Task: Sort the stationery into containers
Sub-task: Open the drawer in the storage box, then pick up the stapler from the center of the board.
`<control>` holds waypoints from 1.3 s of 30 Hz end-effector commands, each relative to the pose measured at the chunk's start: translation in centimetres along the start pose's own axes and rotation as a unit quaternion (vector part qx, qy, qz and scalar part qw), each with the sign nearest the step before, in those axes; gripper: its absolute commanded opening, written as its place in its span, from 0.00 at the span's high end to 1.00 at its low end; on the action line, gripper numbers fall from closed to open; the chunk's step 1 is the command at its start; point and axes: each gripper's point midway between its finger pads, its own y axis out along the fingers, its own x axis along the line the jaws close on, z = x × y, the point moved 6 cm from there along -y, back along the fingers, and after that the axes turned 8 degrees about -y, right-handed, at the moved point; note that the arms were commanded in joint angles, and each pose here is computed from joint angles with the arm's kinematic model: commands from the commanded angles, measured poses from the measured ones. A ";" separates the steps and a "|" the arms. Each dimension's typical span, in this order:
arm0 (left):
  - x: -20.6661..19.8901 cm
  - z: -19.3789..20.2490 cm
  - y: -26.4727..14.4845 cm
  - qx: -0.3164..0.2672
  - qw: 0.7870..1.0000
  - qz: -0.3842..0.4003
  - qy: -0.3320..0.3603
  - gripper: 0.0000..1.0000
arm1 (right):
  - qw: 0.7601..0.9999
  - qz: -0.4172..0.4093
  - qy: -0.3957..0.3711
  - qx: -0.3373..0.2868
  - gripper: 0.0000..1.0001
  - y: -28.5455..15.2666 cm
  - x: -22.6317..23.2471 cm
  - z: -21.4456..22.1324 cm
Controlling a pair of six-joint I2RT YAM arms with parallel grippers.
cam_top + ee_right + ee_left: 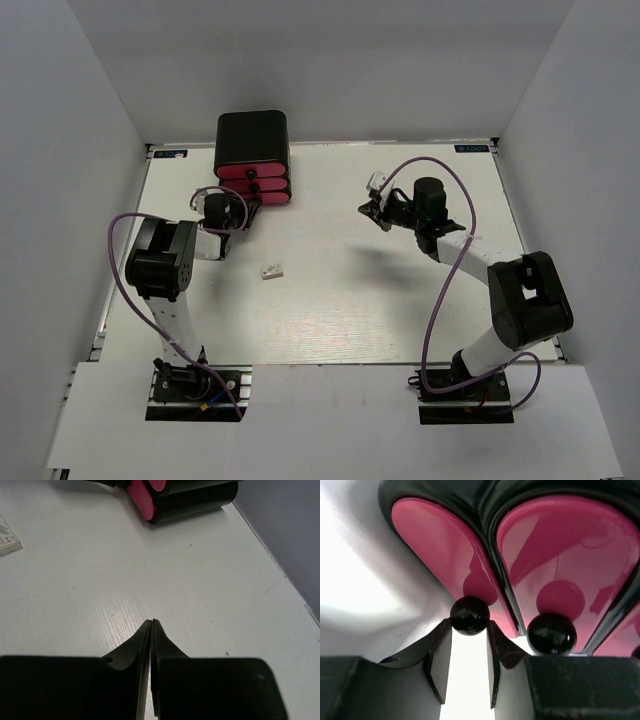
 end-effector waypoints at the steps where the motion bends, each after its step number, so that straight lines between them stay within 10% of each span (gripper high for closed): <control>1: 1.2 -0.1 -1.5 -0.006 1.000 -0.017 0.004 0.73 | 1.000 -0.001 -0.010 -0.011 0.94 -0.4 -0.1 -0.7; 9: 3.0 0.8 -5.5 0.004 1.000 -0.023 0.005 0.74 | 1.000 -0.009 -0.014 -0.012 0.94 -0.6 0.4 -0.6; 19: 3.2 0.9 -8.2 0.017 0.999 -0.020 0.022 0.27 | 0.962 -0.253 -0.061 -0.079 0.40 0.4 5.9 -1.3; 31: 3.9 -0.8 -17.0 -0.041 0.986 -0.134 0.091 0.27 | 0.907 -0.406 -0.098 -0.058 0.40 11.5 14.8 -2.4; 39: 6.3 -1.3 -21.6 -0.077 0.980 -0.163 0.087 0.27 | 0.914 -0.393 -0.097 0.002 0.40 16.0 17.2 -1.8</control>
